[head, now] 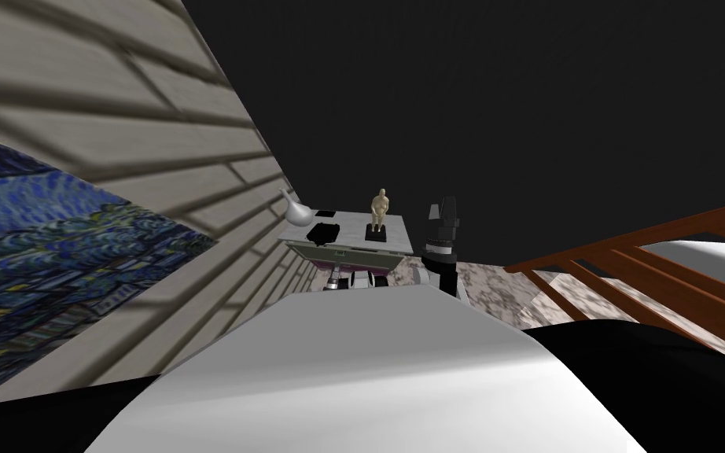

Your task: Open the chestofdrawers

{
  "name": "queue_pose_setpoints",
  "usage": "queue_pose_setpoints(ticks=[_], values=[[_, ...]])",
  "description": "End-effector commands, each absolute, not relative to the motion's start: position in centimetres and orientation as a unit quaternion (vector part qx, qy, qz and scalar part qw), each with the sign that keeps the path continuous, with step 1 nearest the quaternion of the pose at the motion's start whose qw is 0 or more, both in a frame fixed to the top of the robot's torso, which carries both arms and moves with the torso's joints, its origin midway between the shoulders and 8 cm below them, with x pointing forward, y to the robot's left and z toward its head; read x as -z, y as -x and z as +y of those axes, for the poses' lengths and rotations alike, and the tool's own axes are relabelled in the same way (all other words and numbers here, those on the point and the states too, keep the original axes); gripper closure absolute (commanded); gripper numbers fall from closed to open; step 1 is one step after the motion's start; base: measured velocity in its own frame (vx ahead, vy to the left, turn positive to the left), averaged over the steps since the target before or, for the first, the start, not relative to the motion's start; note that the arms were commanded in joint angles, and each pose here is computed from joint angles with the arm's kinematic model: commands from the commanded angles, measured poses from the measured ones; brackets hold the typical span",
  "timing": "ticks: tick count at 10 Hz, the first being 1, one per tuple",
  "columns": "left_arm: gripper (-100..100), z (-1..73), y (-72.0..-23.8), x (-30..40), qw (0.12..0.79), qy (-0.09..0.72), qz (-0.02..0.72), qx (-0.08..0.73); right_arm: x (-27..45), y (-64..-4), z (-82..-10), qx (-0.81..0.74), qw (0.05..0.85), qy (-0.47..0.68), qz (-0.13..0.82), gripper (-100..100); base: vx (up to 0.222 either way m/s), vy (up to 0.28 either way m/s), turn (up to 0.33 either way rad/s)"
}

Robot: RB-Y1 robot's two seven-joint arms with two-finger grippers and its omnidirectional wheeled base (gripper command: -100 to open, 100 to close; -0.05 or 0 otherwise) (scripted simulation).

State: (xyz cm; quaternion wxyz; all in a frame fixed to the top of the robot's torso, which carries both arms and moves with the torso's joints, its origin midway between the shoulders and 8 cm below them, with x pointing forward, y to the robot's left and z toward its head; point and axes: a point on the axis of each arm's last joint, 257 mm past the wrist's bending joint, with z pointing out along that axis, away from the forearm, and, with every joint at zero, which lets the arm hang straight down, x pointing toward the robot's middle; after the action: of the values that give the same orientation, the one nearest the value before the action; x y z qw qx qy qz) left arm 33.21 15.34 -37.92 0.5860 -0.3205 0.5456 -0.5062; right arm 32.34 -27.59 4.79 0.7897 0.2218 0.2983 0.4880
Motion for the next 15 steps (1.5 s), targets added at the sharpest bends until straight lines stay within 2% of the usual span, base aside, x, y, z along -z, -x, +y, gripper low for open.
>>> queue_pose_setpoints(ticks=[1, 3, 4, 8, 9, 15], values=[[-100, 15.0, -35.1, 37.4, 0.585, 0.321, 0.547, 0.506, -4.8, -32.3, -27.6, -0.488, 0.79, -0.222, 0.298, 0, -0.017, 0.001, 0.008], [-100, 15.2, -35.0, 37.4, 0.585, 0.321, 0.546, 0.507, -4.8, -32.3, -27.6, -0.488, 0.79, -0.222, 0.298, 0, -0.01, 0.002, 0.002], [100, 15.2, -33.9, 37.8, 0.585, 0.321, 0.547, 0.506, -4.8, -32.3, -27.6, -0.488, 0.79, -0.222, 0.298, 0, 0.011, 0.0, -0.012], [100, 15.6, -32.7, 38.2, 0.584, 0.322, 0.547, 0.505, -4.8, -32.3, -27.6, -0.488, 0.79, -0.222, 0.298, 0, 0.015, -0.002, -0.005], [-100, 17.2, -32.6, 38.5, 0.589, 0.307, 0.56, 0.495, -4.8, -32.3, -27.6, -0.488, 0.79, -0.222, 0.298, 0, 0.0, 0.0, 0.0], [-100, 19.6, -34.9, 38.2, 0.597, 0.28, 0.582, 0.477, -4.8, -32.3, -27.6, -0.488, 0.79, -0.222, 0.298, 0, -0.026, -0.011, 0.009]])
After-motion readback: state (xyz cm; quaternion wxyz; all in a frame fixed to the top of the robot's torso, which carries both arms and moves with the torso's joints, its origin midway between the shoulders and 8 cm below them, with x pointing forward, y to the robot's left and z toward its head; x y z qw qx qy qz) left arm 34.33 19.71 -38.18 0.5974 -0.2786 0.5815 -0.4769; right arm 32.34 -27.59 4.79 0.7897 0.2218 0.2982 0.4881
